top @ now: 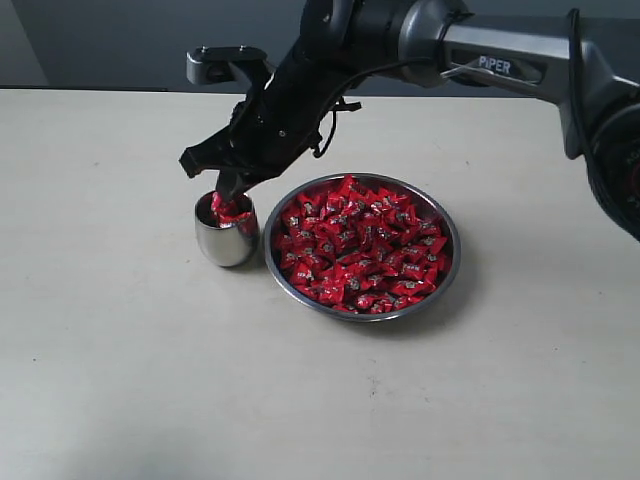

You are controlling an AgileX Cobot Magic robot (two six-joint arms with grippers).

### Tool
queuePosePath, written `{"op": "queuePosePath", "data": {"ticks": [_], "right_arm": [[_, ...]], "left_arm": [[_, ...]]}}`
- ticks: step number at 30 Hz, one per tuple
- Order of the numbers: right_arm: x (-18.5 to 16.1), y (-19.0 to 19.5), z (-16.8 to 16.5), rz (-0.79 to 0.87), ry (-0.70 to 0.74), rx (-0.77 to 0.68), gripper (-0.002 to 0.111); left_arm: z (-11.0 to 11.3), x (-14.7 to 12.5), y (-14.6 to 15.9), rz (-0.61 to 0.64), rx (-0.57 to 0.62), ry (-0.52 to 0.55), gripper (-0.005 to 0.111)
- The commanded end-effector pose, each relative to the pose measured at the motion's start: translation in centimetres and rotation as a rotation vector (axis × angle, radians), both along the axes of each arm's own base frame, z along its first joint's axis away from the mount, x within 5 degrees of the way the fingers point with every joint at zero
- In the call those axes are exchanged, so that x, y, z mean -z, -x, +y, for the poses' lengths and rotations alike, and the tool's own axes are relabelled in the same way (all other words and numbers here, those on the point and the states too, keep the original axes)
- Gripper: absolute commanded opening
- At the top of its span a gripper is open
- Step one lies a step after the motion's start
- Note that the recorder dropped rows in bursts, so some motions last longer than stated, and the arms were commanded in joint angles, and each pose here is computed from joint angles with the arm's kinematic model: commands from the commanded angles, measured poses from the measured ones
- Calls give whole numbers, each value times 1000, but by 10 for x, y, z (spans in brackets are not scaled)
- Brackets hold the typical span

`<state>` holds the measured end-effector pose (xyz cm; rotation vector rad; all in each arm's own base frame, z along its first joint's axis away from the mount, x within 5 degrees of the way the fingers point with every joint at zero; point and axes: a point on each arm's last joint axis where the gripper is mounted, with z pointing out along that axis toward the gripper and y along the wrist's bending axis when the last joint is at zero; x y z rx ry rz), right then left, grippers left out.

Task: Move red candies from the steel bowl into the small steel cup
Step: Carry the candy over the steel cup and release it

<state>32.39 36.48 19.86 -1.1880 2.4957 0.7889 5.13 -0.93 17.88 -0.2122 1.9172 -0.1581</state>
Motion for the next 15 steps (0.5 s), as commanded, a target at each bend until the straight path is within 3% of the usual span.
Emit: {"op": "queuePosePath", "data": {"ticks": [1, 5, 15], "right_arm": [[1, -3, 2, -15, 5, -15, 16], [1, -5, 0, -50, 34, -27, 37], [-16, -9, 0, -111, -16, 46, 37]], "left_arm": [[0, 0, 0, -2, -2, 2, 0], [0, 0, 0, -4, -3, 2, 0], [0, 0, 0, -4, -3, 2, 0]]}}
